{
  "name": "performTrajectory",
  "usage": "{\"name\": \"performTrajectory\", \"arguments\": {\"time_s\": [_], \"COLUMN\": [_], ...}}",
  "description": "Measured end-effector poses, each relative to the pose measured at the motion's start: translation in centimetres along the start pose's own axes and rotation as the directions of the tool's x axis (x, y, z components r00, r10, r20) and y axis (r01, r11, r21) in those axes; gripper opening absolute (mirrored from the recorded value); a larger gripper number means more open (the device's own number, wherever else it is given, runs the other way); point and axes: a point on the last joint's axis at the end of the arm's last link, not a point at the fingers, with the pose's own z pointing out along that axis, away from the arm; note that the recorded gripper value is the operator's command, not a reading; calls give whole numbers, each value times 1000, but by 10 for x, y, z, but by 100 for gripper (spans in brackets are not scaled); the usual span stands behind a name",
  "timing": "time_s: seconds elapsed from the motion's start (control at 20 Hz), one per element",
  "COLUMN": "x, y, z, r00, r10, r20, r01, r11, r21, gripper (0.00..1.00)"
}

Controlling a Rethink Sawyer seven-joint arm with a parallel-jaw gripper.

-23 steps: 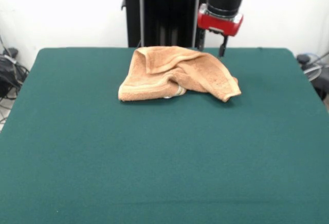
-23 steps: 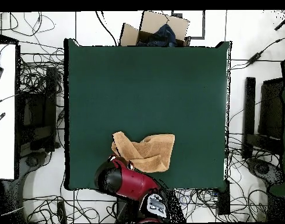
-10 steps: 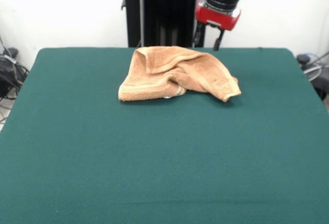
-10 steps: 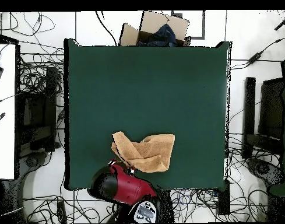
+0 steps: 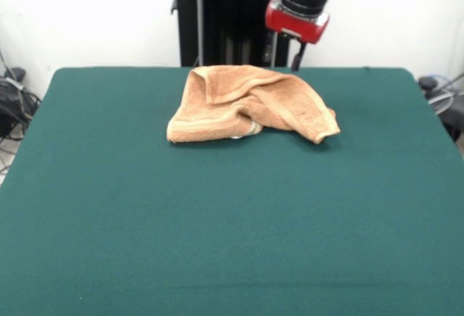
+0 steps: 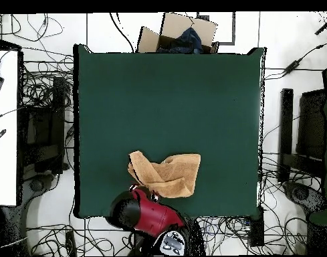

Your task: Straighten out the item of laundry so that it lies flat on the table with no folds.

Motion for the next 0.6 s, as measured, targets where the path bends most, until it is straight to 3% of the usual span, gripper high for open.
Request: {"name": "performTrajectory", "arguments": {"time_s": [0.6], "x": [18], "y": [-12], "z": [13], "r00": [999], "r10": [-23], "r20": [-23], "r01": [25], "r11": [997], "r21": [68], "gripper": [100]}}
